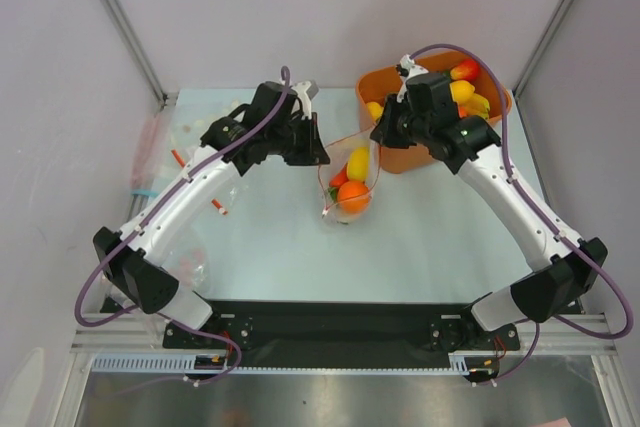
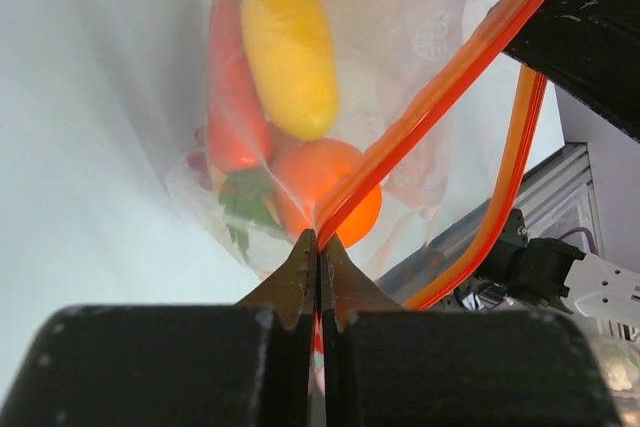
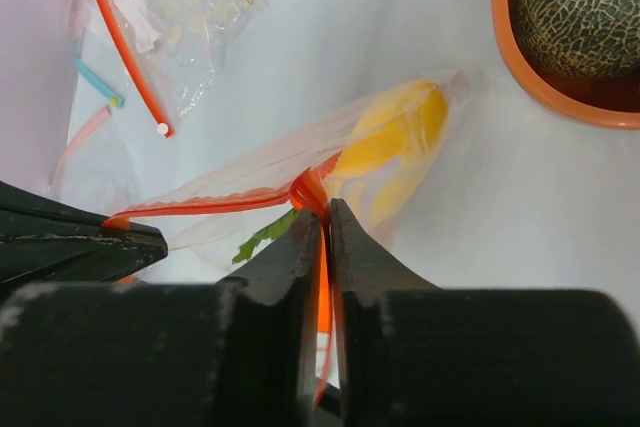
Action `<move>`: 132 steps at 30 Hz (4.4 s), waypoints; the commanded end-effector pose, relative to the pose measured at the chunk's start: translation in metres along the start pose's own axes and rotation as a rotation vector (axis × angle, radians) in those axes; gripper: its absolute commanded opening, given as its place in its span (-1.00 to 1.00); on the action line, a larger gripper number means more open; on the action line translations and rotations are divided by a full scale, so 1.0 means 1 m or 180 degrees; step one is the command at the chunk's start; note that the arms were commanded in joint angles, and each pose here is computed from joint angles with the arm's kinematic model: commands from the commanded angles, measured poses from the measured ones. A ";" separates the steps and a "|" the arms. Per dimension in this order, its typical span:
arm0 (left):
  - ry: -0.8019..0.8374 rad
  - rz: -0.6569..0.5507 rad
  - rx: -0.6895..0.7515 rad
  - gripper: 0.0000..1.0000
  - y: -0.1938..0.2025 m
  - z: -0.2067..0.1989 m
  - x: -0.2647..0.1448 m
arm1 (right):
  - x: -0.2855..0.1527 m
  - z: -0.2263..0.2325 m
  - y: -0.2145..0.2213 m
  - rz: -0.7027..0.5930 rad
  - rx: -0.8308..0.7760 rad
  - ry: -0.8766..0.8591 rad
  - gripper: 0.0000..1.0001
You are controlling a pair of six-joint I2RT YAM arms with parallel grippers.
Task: Place the food in the zip-top bag and seal the zipper
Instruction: Adjust the zipper food storage bag at the center of the board, then pick up the fake fruit from the bin.
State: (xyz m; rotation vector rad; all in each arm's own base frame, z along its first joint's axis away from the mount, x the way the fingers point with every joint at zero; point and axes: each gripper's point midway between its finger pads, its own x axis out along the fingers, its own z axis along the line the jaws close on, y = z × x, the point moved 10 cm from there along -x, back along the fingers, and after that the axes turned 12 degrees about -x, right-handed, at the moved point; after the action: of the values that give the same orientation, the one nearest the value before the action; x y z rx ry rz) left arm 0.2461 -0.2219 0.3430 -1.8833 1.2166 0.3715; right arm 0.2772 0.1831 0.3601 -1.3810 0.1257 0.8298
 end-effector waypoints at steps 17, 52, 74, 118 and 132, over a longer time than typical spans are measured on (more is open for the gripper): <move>-0.0001 -0.0240 -0.0125 -0.99 -0.013 -0.009 -0.008 | -0.017 -0.027 -0.020 -0.0340 0.0206 -0.0087 0.37; -0.0026 -0.0409 0.0003 -0.99 -0.027 -0.015 -0.015 | -0.051 -0.178 -0.031 -0.0690 0.1948 0.0399 0.99; -0.0011 -0.0467 0.0106 -0.99 -0.037 -0.018 -0.010 | -0.008 -0.218 -0.066 -0.1012 0.2177 0.1108 0.80; -0.0248 -0.0592 0.0049 -1.00 -0.044 -0.014 -0.003 | 0.195 -0.323 -0.060 -0.1022 0.2257 0.2165 0.72; -0.0339 -0.0557 0.0115 -0.99 -0.050 -0.016 -0.002 | 0.206 -0.336 -0.059 -0.1117 0.2178 0.2285 -0.03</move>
State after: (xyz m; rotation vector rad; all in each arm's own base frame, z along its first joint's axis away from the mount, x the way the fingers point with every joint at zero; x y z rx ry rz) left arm 0.2810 -0.2263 0.3546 -1.8662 1.0167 0.4425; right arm 0.5778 -0.0197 0.1927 -0.9246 0.7252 0.0331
